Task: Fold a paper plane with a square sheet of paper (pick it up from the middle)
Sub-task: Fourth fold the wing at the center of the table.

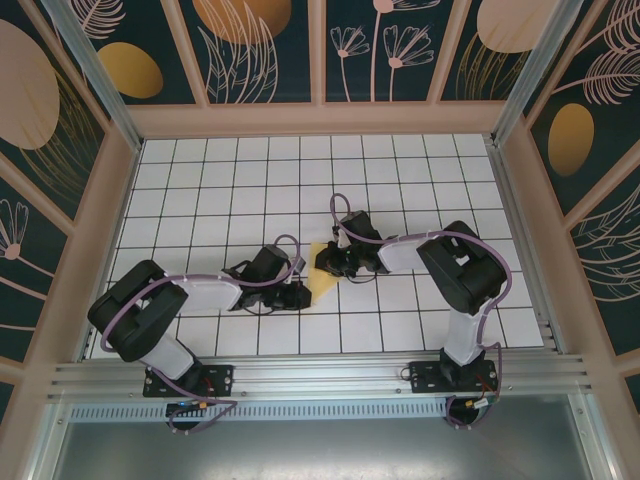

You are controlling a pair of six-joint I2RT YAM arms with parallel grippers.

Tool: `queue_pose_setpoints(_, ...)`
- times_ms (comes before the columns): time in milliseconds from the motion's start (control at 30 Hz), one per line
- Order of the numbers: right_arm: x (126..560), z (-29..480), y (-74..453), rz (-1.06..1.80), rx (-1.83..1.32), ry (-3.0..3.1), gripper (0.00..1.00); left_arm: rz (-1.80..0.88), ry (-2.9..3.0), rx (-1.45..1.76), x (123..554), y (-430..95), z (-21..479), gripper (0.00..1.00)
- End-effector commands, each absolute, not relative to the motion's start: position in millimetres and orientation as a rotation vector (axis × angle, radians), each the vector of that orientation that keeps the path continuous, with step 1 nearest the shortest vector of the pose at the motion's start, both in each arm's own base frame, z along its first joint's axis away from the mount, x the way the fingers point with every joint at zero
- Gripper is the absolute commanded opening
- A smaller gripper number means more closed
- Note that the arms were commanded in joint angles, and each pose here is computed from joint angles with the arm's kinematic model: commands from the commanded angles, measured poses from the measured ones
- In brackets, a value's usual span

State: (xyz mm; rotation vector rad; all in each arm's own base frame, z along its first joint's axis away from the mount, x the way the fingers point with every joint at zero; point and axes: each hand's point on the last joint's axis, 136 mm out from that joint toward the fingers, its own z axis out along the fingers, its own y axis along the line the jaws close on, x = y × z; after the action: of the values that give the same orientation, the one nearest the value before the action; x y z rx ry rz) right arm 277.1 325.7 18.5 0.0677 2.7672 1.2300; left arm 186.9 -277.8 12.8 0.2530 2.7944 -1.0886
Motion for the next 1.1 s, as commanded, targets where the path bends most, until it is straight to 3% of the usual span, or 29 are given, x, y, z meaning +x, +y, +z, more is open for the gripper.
queue_pose_setpoints(0, 275, -12, 310, 1.068, 0.112, 2.846, 0.14, -0.873, 3.039, 0.256, 146, -237, -17, 0.15)
queue_pose_setpoints(200, 276, -9, 312, 1.079, 0.105, 2.838, 0.14, -0.994, 2.946, 0.339, 148, -249, 12, 0.14)
queue_pose_setpoints(533, 277, -6, 315, 1.09, 0.101, 2.83, 0.14, -1.137, 2.609, 0.277, 221, -302, 85, 0.15)
queue_pose_setpoints(767, 278, -4, 316, 1.095, 0.099, 2.826, 0.15, -1.111, 2.593, 0.257, 238, -310, 71, 0.14)
queue_pose_setpoints(1067, 278, -1, 317, 1.113, 0.093, 2.82, 0.15, -1.027, 2.705, 0.261, 225, -297, 21, 0.13)
